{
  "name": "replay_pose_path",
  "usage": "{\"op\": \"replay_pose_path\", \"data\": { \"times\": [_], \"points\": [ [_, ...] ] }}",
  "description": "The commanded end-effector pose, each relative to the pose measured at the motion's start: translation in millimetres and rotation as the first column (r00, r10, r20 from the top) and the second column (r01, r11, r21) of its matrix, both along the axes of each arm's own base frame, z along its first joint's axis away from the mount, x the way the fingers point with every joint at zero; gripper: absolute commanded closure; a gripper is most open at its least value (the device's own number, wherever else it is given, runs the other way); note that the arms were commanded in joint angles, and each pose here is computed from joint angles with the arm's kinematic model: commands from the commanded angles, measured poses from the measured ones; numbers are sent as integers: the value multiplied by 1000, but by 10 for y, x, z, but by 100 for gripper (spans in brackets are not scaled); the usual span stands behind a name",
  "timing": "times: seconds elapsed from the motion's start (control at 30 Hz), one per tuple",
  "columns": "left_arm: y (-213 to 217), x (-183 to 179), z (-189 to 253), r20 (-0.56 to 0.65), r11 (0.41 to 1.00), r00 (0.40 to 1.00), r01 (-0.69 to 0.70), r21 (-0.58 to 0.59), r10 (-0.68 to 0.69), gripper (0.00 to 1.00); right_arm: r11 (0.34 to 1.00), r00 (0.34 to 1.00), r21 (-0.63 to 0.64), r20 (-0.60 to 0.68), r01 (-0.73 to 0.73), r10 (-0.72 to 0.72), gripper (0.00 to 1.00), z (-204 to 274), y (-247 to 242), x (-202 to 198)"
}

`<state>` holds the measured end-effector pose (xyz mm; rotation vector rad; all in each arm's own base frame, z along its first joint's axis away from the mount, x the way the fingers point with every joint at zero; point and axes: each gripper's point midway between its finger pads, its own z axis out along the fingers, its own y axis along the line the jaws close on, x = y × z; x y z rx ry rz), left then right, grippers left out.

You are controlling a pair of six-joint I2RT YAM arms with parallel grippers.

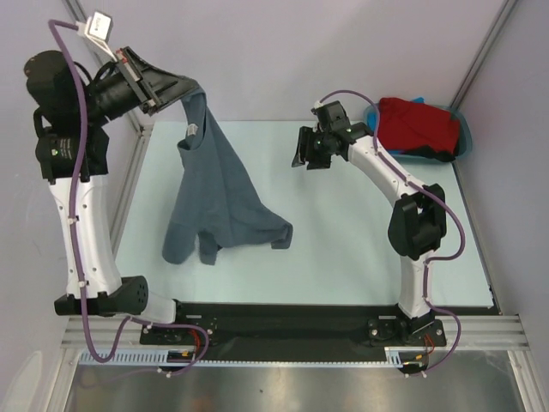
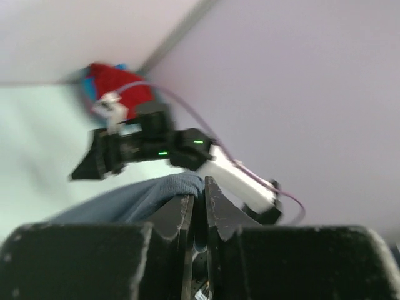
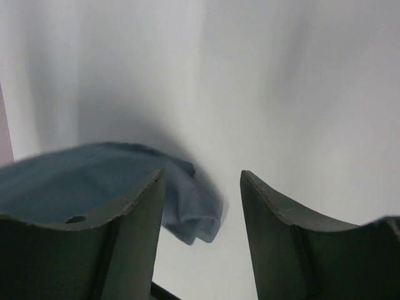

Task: Fold and stack the t-shirts
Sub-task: Flatten the tshirt out

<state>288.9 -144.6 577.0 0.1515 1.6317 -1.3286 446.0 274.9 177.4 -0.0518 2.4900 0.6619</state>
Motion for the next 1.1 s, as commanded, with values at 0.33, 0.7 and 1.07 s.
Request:
{"op": "replay_pose_path", "data": {
  "times": [0.33,0.7,1.07],
  "points": [
    [1392,501,-1494,-270,608,554,-627,486,787,98,976,953,111,-219,-188,209,44,-53,293,-252],
    [1676,781,-1882,-263,515,456,-614,598,850,100,961,874,139,-398,-241,277,43,-404,255,-590],
    [1474,1083,-2020,-333,626,540,-565,537,773,100,934,716,225,-600,-278,358,44,-883,238,-1047]
  ]
}}
